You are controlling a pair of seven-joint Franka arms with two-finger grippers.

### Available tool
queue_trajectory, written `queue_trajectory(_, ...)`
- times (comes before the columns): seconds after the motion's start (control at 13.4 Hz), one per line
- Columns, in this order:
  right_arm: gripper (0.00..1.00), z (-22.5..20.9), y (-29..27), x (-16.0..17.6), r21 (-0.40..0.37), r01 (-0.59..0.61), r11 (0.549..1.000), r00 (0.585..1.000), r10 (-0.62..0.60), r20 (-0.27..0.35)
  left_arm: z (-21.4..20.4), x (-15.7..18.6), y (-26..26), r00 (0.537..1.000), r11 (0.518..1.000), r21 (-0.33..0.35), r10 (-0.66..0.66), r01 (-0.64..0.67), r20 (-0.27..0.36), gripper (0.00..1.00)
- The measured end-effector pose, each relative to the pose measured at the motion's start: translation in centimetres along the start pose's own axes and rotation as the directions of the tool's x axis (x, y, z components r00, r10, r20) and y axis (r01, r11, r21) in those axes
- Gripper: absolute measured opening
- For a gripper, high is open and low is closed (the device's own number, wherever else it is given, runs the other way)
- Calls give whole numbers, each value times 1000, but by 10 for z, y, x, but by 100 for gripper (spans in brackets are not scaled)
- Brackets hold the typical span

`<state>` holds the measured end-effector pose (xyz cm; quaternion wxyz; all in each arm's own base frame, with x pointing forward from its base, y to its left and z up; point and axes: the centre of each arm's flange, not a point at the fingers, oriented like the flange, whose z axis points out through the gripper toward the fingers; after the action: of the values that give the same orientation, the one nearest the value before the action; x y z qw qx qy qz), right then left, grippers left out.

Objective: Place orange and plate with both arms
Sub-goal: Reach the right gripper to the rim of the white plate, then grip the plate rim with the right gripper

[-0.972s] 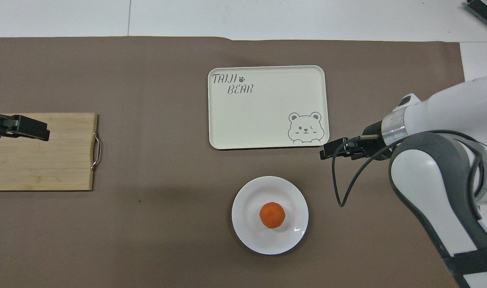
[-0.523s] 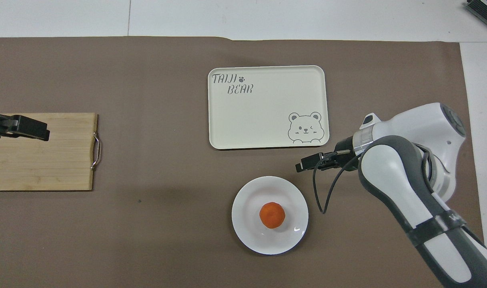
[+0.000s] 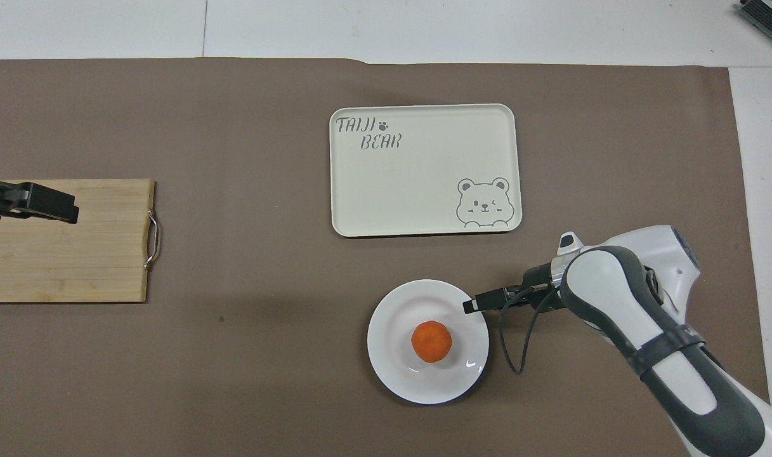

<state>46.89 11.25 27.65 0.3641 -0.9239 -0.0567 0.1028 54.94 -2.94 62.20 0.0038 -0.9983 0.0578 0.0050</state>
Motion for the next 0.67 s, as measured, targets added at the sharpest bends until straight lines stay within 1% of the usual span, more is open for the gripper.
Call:
queue_trajectory(0.22,100,14,4,-10,39,-35,999,999,35,7,0,0,0,1000,1000,0,0,0,0,100)
queue_trajectory(0.52,100,23,10,-19,46,-58,997,998,57,23,0,0,0,1000,1000,0,0,0,0,100)
queue_trajectory(0.6,91,23,10,-20,47,-63,997,998,61,25,0,0,0,1000,1000,0,0,0,0,100)
queue_trajectory(0.67,77,25,10,-20,46,-72,996,997,70,27,0,0,0,1000,1000,0,0,0,0,100)
